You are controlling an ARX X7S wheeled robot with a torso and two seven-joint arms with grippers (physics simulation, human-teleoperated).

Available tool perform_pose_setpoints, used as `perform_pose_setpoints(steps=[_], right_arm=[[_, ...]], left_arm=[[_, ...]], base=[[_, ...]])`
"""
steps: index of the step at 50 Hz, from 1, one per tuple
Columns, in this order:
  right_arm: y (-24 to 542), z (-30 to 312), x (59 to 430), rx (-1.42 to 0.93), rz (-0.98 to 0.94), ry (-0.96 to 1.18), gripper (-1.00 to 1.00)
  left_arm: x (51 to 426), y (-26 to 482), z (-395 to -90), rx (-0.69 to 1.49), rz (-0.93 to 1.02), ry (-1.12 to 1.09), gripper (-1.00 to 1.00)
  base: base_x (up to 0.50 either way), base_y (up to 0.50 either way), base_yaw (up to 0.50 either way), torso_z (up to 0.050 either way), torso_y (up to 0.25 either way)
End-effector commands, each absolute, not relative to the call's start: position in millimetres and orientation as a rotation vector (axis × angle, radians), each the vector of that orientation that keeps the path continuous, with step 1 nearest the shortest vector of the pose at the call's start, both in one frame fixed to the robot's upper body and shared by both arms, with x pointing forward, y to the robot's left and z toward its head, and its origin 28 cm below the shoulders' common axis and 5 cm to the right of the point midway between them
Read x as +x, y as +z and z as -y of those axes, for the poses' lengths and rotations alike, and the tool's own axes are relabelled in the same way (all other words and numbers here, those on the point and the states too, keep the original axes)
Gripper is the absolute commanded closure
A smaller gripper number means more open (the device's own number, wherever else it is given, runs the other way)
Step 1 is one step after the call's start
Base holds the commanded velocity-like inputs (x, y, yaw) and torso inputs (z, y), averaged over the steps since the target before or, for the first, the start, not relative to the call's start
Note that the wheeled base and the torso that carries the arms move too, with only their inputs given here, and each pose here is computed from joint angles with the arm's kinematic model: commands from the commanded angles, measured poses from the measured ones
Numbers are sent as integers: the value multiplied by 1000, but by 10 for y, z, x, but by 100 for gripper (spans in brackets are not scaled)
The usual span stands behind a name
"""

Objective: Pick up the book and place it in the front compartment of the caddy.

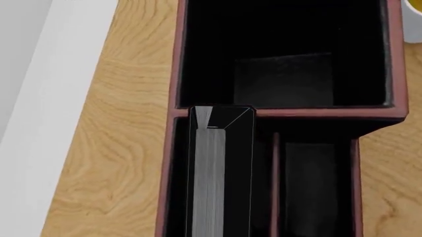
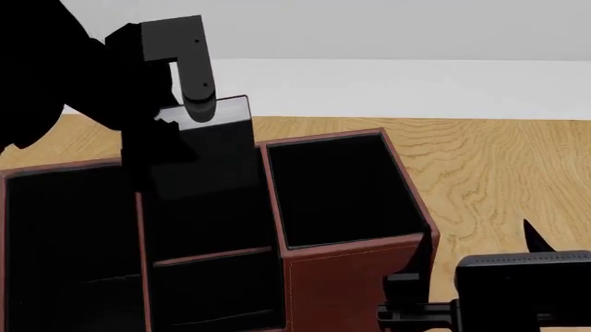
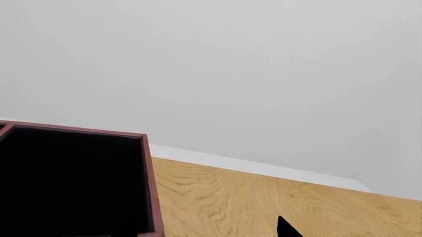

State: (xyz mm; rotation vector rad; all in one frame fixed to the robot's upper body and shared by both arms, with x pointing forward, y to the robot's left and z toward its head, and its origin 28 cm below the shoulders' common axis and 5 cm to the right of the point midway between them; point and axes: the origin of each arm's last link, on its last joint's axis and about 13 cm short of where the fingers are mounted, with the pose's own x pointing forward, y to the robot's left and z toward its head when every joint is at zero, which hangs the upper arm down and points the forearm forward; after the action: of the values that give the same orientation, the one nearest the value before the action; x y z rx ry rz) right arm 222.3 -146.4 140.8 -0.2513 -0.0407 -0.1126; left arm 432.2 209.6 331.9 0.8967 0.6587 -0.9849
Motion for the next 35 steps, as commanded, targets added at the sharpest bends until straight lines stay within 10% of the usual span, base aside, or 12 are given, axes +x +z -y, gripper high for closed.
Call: perform_pose_setpoints(steps=[1, 35], right_arm=[[1407, 1477, 2205, -252, 40, -118, -100], [1407, 1491, 2190, -256, 36, -123, -100]], left_arm=[[4330, 3258, -2064, 857, -623, -987, 100], [4360, 2946, -2033, 843, -645, -1018, 100]], base=[[0, 0, 0, 0, 0], [0, 0, 0, 0, 1]])
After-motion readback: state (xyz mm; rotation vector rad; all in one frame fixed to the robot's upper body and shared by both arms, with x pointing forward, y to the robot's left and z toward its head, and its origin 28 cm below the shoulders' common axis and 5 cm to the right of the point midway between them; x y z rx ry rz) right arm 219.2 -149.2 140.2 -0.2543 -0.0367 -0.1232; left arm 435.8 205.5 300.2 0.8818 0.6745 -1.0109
